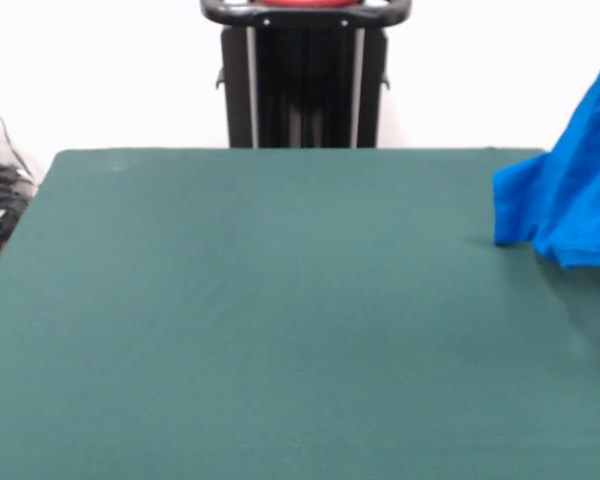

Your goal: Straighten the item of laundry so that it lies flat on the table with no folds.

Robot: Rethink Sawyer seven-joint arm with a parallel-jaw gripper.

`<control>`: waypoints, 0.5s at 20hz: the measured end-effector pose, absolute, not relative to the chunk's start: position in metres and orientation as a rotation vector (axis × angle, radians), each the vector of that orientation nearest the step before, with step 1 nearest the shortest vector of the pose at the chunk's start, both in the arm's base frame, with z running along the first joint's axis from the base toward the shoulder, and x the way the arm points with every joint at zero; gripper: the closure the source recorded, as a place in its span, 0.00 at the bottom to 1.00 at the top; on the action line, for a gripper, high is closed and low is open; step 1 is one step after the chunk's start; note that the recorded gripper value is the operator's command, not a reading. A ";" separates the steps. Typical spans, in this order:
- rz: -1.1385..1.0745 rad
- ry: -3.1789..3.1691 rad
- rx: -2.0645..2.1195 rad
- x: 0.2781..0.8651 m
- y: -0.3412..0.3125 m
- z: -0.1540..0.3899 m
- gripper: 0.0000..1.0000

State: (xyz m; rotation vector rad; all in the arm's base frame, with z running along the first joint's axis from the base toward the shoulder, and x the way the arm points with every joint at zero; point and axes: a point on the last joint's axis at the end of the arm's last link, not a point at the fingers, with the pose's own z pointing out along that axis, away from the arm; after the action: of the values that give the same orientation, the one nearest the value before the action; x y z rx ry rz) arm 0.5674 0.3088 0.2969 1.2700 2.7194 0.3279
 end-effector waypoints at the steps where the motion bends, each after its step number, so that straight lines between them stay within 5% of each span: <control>1: 0.329 2.719 1.276 0.566 0.312 0.297 1.00; 10: 0.331 2.694 1.342 0.561 0.319 0.296 1.00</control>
State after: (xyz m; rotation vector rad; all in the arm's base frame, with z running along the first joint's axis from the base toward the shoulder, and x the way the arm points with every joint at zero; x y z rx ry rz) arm 0.5608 0.3193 0.2962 1.3423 2.6937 0.3306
